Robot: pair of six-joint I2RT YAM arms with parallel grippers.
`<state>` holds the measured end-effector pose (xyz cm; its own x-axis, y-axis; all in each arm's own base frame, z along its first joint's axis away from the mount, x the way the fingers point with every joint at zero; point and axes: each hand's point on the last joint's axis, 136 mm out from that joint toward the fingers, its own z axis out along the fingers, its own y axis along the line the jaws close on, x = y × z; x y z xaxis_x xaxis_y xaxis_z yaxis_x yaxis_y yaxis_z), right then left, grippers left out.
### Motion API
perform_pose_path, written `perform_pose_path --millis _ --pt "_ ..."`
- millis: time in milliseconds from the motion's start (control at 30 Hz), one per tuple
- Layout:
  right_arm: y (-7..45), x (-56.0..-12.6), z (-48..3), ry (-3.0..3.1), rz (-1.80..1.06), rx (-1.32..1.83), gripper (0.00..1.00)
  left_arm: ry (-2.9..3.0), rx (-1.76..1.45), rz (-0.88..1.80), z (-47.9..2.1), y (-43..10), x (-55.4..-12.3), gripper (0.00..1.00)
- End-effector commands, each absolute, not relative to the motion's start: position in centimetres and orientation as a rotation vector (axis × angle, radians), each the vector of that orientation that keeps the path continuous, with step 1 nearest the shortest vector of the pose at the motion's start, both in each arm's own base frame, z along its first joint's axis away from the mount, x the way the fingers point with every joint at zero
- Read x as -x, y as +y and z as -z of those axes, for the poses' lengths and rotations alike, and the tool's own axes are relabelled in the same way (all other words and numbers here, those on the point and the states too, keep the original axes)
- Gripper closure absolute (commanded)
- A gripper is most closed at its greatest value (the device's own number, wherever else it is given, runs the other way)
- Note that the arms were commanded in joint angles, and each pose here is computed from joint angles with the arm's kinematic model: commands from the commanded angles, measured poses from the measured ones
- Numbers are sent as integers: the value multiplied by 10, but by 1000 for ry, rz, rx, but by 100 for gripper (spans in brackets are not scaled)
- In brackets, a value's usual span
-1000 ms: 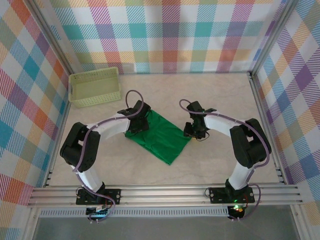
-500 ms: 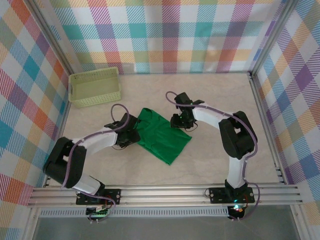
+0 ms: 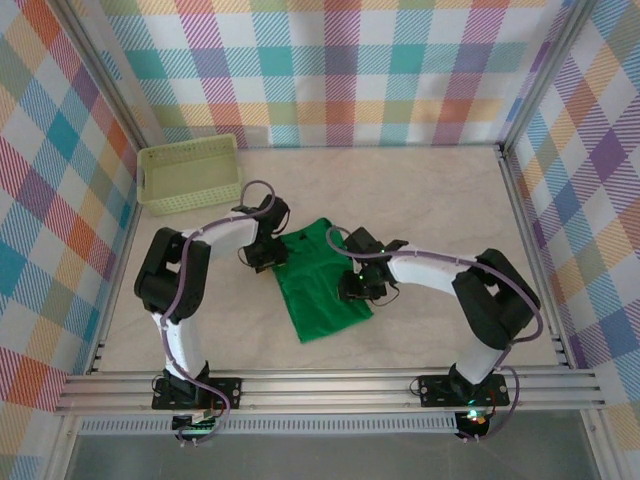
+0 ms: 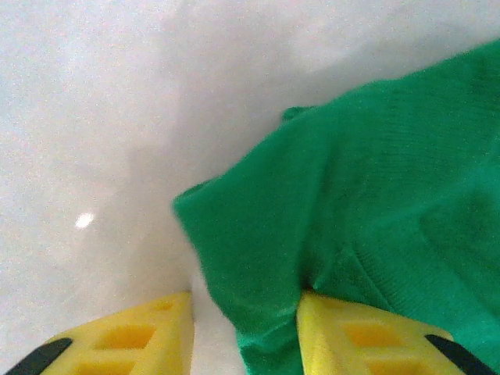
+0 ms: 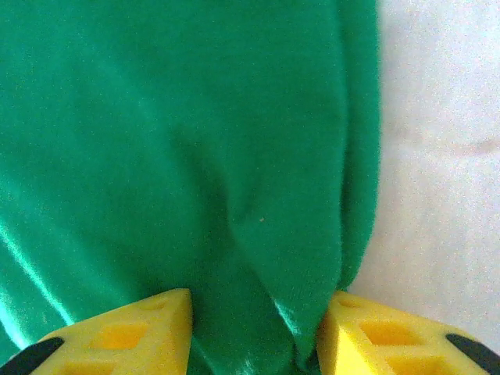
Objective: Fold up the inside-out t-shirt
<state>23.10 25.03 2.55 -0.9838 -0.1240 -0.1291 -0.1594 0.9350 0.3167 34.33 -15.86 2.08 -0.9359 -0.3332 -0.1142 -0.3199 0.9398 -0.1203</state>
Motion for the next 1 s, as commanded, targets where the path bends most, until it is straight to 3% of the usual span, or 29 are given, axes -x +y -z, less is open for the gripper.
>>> perform_pose_path --millis 0,300,567,967 --pt "243 -234 -49 2936 -504 146 52 2767 313 490 -45 -215 -402 61" --pt "239 -313 -93 2818 -467 123 42 2625 279 536 -105 -200 -378 46" --pt "240 -367 -72 2849 -450 49 40 2653 321 587 -78 -195 -385 41" --pt "250 -374 -26 2952 -437 47 38 2728 313 637 -34 -211 -393 46"
